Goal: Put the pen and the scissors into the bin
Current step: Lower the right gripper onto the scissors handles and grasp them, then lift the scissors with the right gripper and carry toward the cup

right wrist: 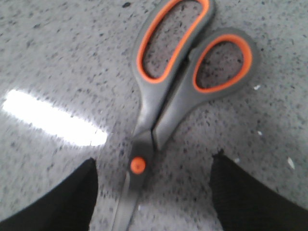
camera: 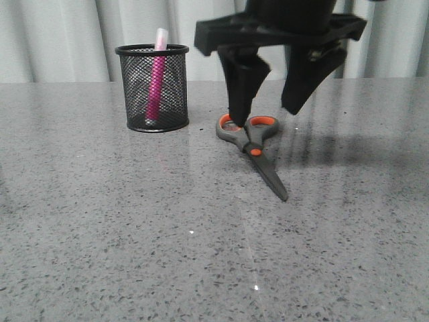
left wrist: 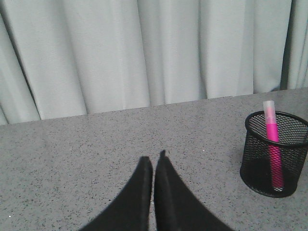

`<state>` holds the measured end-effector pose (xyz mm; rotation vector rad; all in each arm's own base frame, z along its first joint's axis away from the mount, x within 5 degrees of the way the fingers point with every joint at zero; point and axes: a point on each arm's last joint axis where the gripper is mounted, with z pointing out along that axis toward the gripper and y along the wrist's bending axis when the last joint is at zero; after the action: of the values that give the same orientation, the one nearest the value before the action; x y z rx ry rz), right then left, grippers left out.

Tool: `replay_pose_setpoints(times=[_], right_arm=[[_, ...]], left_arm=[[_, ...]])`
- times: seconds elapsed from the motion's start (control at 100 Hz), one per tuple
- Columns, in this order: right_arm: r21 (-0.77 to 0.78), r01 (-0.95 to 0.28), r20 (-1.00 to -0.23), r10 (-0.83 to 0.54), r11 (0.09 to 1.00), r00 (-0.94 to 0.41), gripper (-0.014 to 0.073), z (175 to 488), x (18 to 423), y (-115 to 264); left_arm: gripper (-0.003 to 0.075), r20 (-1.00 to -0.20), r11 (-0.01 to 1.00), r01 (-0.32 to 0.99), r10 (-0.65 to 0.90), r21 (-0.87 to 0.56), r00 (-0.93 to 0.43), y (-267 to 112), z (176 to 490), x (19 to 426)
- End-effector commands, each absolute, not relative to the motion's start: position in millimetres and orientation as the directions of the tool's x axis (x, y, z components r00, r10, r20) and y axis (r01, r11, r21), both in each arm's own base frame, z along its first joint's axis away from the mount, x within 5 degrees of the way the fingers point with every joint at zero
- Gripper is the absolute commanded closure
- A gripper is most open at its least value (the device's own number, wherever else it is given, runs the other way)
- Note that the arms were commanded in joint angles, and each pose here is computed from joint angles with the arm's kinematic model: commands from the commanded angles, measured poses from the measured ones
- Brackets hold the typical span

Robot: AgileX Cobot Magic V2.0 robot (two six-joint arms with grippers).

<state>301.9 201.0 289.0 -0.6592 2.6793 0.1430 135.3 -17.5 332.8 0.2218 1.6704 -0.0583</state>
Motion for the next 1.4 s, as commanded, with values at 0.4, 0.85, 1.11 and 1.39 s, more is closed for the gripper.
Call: replay_pose_setpoints(times=[0.4,0.85,1.11,1.39], right_arm=[[0.007,-0.429,-0.44,-0.382,0.903,-0.812,0.0152,284,326,215],[-0.013,-0.428,-0.412,-0.395,0.904,-0.821,0.0674,276,328,214],[-0.042,-0.439,-0.557,-0.386,0.897,-0.735,0.0669,330,308,196],[0.03,-0.517,-0.948,-0.139,0.856,-0.285,0.067,391,261,173]], left_arm=[[0.0739,-0.997,0.991,0.117,0.074,0.07,-0.028,-12,347,136],[0.0739,-0.997,0.991,0.113,0.074,0.07,-0.025,-12,347,136],[0.0739,-0.997,0.991,0.113,0.074,0.07,-0.025,-12,347,136],[0.0739,-0.997,0.991,0.113,0.074,0.07,-0.025,-12,347,136]])
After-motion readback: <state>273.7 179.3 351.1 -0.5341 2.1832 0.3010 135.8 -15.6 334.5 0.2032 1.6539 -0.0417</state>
